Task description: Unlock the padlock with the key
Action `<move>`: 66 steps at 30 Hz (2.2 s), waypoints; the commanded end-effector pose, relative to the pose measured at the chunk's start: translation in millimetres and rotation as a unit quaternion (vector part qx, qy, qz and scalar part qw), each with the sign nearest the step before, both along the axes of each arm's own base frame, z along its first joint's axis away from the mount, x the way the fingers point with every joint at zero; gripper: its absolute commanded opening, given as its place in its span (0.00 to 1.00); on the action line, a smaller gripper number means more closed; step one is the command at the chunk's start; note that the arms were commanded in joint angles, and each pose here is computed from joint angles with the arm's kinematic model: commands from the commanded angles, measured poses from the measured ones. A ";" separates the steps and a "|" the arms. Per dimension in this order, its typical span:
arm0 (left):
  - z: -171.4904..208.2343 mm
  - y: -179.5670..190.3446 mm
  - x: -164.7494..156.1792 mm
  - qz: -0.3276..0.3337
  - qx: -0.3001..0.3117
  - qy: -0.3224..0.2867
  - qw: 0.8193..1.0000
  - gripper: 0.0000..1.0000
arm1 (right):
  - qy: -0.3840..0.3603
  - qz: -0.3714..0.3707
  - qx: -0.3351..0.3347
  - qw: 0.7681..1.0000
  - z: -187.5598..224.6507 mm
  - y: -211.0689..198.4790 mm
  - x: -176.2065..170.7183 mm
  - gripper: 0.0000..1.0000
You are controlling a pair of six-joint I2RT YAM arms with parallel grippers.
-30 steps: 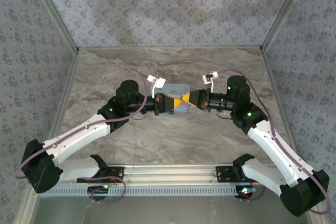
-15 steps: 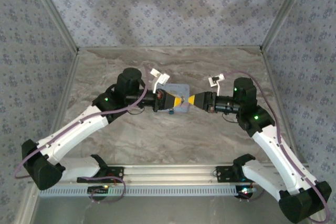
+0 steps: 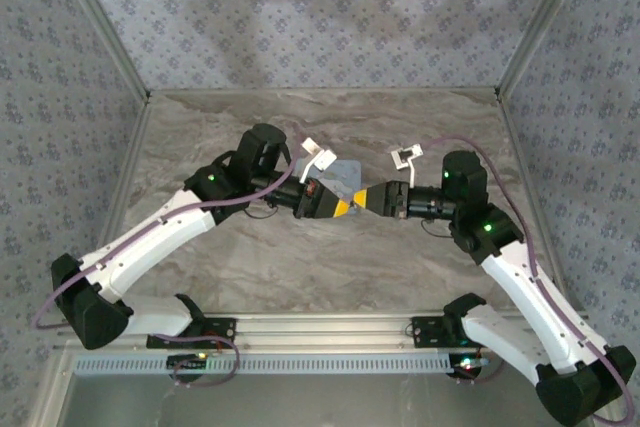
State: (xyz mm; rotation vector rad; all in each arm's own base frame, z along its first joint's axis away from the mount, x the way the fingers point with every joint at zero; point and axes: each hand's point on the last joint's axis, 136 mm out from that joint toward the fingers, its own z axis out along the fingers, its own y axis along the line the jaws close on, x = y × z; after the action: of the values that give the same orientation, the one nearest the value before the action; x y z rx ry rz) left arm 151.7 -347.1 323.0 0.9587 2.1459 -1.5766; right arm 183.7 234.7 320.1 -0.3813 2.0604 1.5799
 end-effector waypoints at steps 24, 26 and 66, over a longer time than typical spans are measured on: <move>7.7 0.7 -9.3 -0.029 -0.003 -0.011 1.000 0.00 | -0.042 0.063 -0.025 0.997 3.7 10.4 -23.8 0.04; 8.5 1.4 -9.7 -0.030 -0.002 -0.014 0.999 0.00 | -0.045 0.066 -0.028 0.996 2.3 10.0 -24.9 0.00; 54.6 18.9 49.8 0.212 -0.234 -0.022 0.949 0.65 | -0.105 -0.138 0.140 0.975 36.2 7.9 22.4 0.00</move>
State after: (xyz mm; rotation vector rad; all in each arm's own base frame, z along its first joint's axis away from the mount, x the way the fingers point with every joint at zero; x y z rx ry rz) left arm 204.2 -331.0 349.6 0.3467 1.8152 -1.6541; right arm 201.6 248.6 338.2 -0.2072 1.7265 1.5370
